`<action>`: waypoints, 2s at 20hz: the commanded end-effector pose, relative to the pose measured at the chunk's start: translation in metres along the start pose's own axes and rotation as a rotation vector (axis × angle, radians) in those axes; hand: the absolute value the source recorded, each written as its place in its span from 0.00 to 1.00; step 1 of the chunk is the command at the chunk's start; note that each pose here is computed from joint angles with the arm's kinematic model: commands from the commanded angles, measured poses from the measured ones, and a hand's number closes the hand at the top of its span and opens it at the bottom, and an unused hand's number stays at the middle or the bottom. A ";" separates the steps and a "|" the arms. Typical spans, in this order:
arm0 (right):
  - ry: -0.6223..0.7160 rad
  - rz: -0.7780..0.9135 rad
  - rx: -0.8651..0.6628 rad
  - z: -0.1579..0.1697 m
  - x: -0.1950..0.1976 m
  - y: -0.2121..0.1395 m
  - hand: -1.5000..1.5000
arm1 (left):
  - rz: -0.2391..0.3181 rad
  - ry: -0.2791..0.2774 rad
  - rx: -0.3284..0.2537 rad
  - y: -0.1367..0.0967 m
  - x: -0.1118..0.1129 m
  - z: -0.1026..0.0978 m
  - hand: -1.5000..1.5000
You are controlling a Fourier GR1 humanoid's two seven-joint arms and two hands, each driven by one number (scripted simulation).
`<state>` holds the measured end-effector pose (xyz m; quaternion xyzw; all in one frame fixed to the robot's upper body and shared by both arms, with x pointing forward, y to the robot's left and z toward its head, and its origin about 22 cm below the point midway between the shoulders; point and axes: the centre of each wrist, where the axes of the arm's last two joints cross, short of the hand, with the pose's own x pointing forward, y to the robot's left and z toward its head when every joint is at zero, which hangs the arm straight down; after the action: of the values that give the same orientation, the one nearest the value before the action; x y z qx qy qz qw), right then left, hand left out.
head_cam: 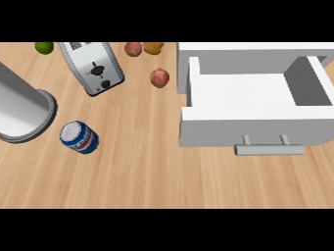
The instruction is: Pick up the can, place it into the drawer and close the drawer
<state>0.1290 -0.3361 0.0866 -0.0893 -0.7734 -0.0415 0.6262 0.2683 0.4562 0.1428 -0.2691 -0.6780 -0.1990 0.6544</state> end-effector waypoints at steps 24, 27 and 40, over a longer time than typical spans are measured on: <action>-0.015 -0.024 0.014 0.039 0.008 -0.034 0.00 | 0.064 0.144 0.022 -0.039 -0.102 -0.078 0.00; -0.018 0.000 0.007 0.056 0.004 -0.041 0.00 | 0.061 0.157 0.039 -0.032 -0.117 -0.068 0.00; -0.008 -0.016 0.009 0.032 0.008 -0.053 0.00 | 0.018 0.169 0.170 -0.014 -0.186 -0.046 0.00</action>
<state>0.0805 -0.3808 0.0947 -0.0817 -0.7755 -0.0415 0.6247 0.3093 0.3934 -0.0107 -0.2140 -0.6336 -0.1604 0.7260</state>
